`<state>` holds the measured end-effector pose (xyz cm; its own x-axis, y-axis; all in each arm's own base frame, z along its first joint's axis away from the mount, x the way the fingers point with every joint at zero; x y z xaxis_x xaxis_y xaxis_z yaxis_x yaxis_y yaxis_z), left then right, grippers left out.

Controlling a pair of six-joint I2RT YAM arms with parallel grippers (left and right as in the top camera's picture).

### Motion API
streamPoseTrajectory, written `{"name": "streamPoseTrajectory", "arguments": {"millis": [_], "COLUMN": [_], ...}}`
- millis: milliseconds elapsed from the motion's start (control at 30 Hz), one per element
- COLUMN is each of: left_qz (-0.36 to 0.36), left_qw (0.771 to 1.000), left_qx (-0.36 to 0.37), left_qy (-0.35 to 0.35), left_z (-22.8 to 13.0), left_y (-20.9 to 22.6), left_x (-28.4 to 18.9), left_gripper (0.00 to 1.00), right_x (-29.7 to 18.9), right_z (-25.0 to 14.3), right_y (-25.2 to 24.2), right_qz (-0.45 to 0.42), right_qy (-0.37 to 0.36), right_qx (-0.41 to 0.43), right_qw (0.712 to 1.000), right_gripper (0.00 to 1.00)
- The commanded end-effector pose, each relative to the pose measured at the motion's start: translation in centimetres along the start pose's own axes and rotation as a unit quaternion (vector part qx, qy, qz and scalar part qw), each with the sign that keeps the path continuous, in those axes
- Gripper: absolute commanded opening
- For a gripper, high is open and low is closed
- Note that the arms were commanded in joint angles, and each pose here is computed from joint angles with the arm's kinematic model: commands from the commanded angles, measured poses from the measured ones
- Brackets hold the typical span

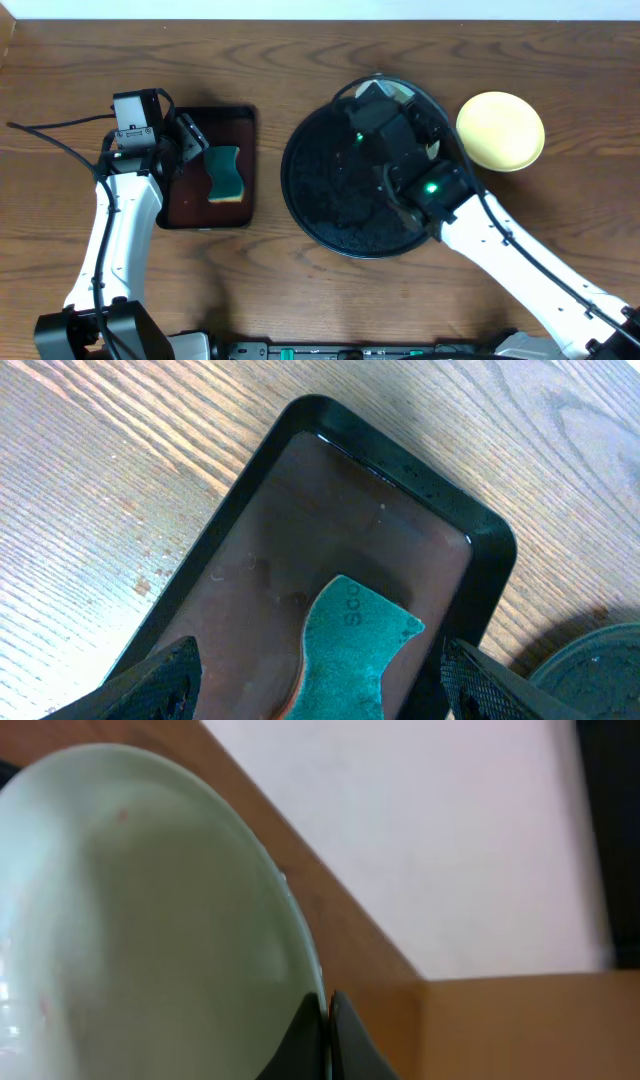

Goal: Clean dirty plates on tray and stack at the side
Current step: 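Lift the green plate with the right gripper and carry it to the stack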

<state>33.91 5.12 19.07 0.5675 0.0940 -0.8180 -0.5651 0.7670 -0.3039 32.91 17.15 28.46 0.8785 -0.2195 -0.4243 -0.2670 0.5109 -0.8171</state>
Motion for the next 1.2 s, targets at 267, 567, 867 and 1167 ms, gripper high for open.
{"name": "streamPoseTrajectory", "arguments": {"millis": [267, 567, 867, 1167], "left_qz": [0.001, 0.001, 0.001, 0.001], "left_qw": [1.000, 1.000, 1.000, 1.000], "left_qx": [-0.003, -0.003, -0.003, -0.003], "left_qy": [-0.012, -0.012, -0.012, -0.012], "left_z": [0.7, 0.7, 0.7, 0.7], "left_y": [-0.2, -0.2, -0.2, -0.2], "left_x": [-0.4, -0.4, -0.4, -0.4], "left_gripper": [0.78, 0.78, 0.78, 0.78], "right_x": [0.6, 1.1, 6.0, 10.0], "right_z": [-1.2, -1.1, -6.8, -16.8], "right_y": [-0.2, -6.6, -5.8, -9.3], "right_qz": [-0.006, -0.196, -0.043, 0.053], "right_qy": [0.040, 0.055, 0.092, 0.154], "right_qx": [-0.011, 0.165, 0.292, 0.510], "right_qw": [0.999, 0.965, 0.951, 0.845], "right_gripper": [0.01, 0.01, 0.01, 0.01]}}
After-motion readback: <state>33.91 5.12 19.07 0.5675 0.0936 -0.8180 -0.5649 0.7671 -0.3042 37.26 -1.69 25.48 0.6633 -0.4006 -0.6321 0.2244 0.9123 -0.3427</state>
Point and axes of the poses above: each gripper's point midway between its finger pads, its own x axis out along the fingers, its own y axis along the line the jaws close on, z = x × y, the point moved 7 cm from there along -x, back along the fingers, and after that the axes turned 6 degrees about -x, right-handed, at the moved point
